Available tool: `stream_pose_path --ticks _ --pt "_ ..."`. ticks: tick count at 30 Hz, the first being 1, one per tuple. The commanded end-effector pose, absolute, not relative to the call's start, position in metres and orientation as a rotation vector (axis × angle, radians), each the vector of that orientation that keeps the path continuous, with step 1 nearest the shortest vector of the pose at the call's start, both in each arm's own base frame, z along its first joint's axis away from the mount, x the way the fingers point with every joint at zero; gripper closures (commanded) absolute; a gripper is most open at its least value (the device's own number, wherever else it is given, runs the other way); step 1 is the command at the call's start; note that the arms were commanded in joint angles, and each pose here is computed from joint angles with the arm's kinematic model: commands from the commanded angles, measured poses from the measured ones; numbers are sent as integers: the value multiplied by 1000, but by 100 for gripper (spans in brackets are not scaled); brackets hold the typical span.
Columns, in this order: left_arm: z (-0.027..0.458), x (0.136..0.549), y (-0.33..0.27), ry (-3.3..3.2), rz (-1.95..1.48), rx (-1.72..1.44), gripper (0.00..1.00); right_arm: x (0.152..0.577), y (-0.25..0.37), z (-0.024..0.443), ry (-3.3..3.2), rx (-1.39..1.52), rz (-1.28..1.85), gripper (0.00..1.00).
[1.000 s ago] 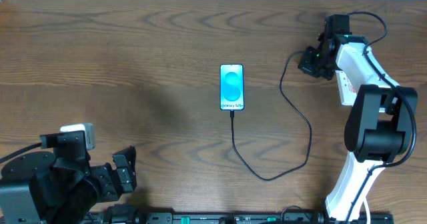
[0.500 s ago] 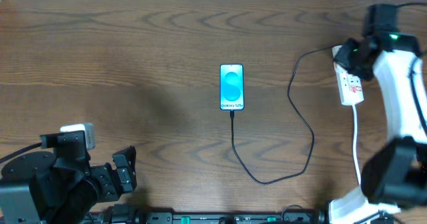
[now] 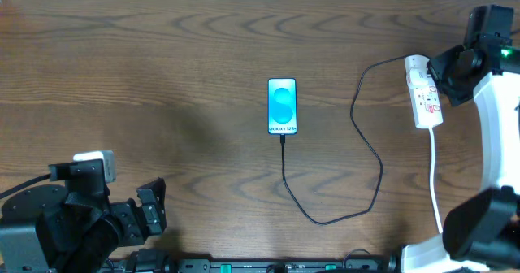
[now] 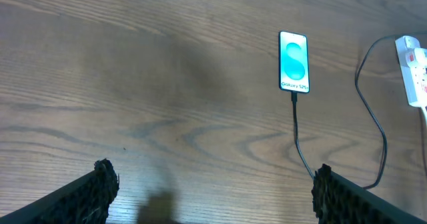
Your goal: Plug charger to phone and switch on socket
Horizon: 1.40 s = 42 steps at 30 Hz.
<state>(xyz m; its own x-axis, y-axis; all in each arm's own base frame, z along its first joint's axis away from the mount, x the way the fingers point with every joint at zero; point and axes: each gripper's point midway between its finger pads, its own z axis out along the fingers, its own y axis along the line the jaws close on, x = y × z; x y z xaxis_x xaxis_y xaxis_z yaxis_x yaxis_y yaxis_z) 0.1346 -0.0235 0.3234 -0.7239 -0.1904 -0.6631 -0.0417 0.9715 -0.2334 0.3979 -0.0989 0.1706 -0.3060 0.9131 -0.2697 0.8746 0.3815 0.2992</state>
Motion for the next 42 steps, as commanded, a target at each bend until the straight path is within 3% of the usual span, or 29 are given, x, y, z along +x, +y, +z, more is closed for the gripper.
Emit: stream_pose_path --ticks 1,5,9,19,27,42 --pt "326 134 -21 2360 -242 -158 6 398 -112 131 2221 1772 132 99" --pt "326 134 -21 2360 -242 -158 6 400 -124 83 2272 1880 130 99" --pt "326 134 -21 2360 -242 -158 6 408 -129 65 2334 1875 180 98" --pt "326 134 -21 2360 -242 -158 6 432 -146 76 2452 1877 120 98" --pt "326 134 -21 2360 -242 -158 6 437 -155 47 2493 1916 40 99" --pt "326 134 -21 2360 -242 -158 6 456 -166 47 2438 1847 61 99"
